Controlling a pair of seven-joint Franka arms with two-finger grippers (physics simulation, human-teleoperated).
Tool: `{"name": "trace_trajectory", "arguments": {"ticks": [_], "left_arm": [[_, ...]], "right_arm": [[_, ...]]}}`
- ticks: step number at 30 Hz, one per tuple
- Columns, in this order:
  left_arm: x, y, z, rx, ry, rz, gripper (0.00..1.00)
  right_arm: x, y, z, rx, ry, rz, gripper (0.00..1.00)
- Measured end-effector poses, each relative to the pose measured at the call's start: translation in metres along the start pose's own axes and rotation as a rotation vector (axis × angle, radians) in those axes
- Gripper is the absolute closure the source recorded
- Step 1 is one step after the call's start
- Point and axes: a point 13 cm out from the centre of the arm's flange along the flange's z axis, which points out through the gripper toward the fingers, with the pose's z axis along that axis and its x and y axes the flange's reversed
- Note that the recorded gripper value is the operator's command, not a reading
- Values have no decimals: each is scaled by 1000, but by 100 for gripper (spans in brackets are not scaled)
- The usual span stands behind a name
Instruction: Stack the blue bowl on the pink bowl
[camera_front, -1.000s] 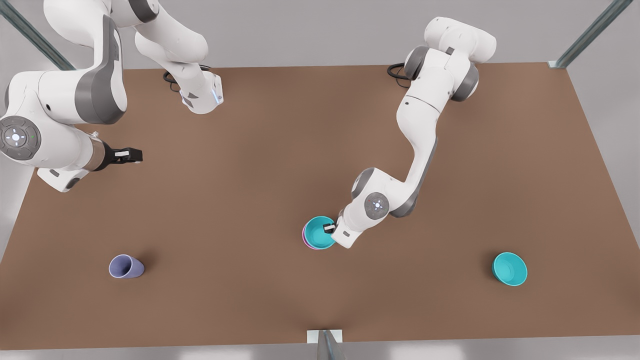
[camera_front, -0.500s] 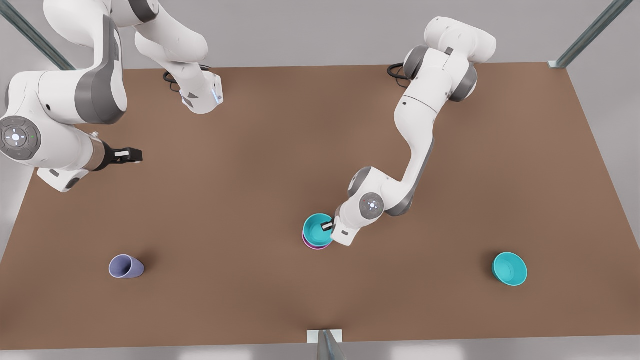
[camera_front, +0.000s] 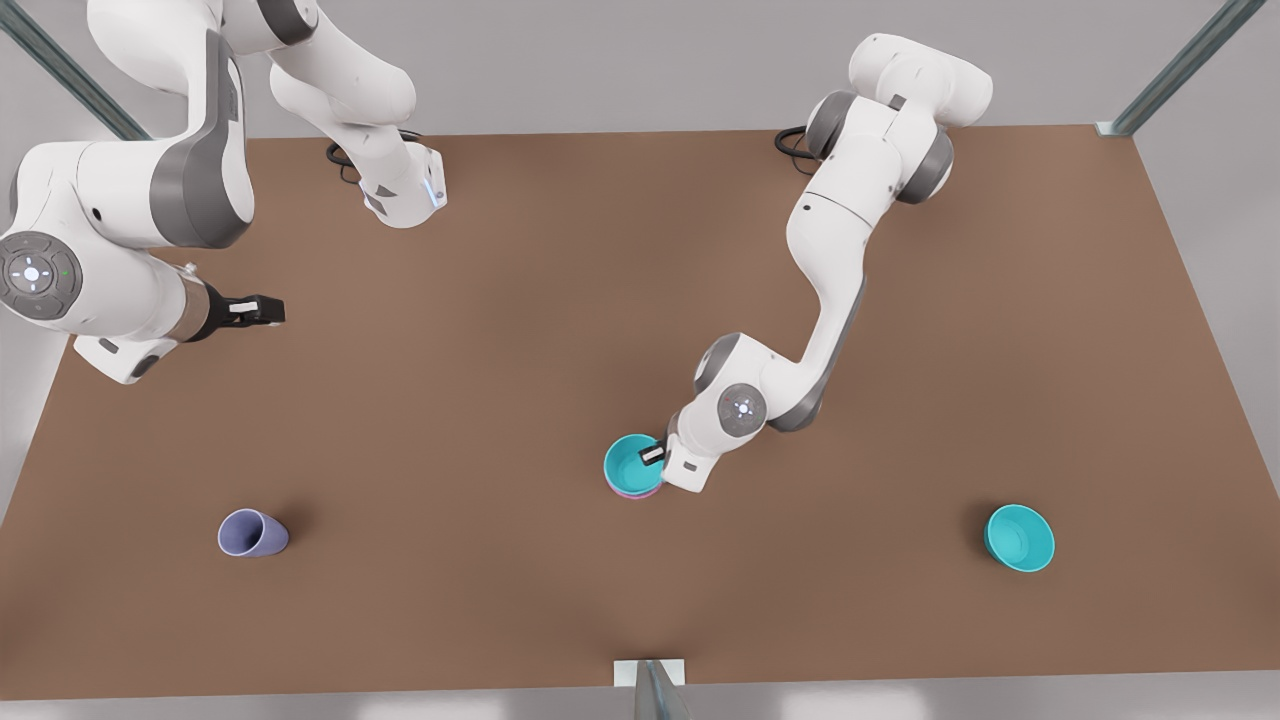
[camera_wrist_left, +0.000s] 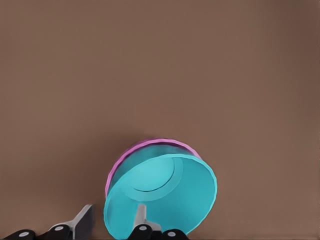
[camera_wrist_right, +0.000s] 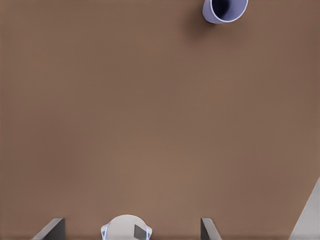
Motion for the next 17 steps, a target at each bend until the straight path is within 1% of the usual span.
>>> {"name": "trace_trajectory", "arguments": {"ticks": [1,2,3,5,6,7,9,10,11,13,17], "left_arm": [[-1,-2,-8,6,-4,2,0],[-13,0,-39,7,-26,0,0],[-42,16,-97,-5,-74,-17,0],[-119,100,-233,-86,-199,-105,0],[-146,153,-290,-136,-233,-159,0],[-157,198,-331,-182,-239,-196,0],[-151,255,-387,-227,-200,-220,0],[-139,270,-405,-205,-147,-200,0],[-121,281,-413,-181,-85,-161,0],[-90,283,-412,-188,-34,-58,0],[-84,294,-409,-240,-9,42,0]], "right_arm": [[0,0,0,0,0,0,0],[0,0,0,0,0,0,0],[0,0,0,0,0,0,0],[0,0,0,-2,0,-1,0],[0,1,-2,-2,-5,-1,0],[0,-1,-7,-1,-19,2,0],[0,-5,-15,0,-38,10,0],[0,-5,-17,1,-43,9,0],[0,-4,-18,3,-47,8,0],[0,-5,-20,4,-53,10,0],[0,-6,-21,10,-55,11,0]]}}
